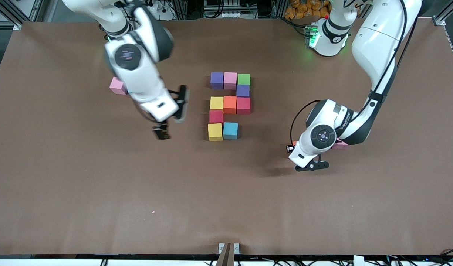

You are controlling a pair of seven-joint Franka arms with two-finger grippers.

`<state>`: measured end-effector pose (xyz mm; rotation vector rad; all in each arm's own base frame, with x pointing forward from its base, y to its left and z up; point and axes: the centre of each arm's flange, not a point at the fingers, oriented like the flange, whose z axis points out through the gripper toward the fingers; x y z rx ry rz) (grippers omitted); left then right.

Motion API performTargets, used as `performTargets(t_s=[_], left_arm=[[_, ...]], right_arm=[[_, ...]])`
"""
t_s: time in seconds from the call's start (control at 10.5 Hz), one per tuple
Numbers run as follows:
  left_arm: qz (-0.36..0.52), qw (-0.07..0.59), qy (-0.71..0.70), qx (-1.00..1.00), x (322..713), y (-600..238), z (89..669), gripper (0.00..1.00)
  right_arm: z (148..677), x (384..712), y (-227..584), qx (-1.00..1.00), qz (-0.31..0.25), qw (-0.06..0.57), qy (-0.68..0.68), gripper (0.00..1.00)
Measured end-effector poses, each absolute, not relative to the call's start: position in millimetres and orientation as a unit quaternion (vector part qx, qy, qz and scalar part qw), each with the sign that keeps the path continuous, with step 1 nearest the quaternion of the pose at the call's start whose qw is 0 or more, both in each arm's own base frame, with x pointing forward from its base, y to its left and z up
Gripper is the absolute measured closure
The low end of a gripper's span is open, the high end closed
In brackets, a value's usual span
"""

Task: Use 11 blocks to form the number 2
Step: 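Carry orange to the figure with the left gripper while the right gripper withdraws, then lower the orange cube beside teal with the left gripper and release it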

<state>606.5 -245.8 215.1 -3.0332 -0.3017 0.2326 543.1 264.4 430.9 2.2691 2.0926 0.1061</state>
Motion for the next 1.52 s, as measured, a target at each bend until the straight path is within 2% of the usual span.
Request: performTargets(t_s=[0.29,0.76,1.14,1.52], left_arm=[[0.071,0.031,-0.223,-0.972,585.8,-303.0,215.6,0.45],[0.061,0.004,-0.383,-0.922,578.2,-343.8,223.6,0.45],[0.054,-0.03,-0.524,-0.85,569.1,-376.8,225.5,0.45],[0.06,-0.019,-0.617,-0.784,546.5,-408.1,218.8,0.45]], right_arm=[[463.2,558.3,165.3,0.774,0.012,0.027,0.633,0.0],[527.8,581.2,42.6,0.904,0.054,0.036,0.422,0.0],[587.2,569.0,3.4,0.985,0.005,0.008,0.175,0.0],[609.1,561.6,-31.1,0.997,-0.006,-0.004,0.083,0.0]])
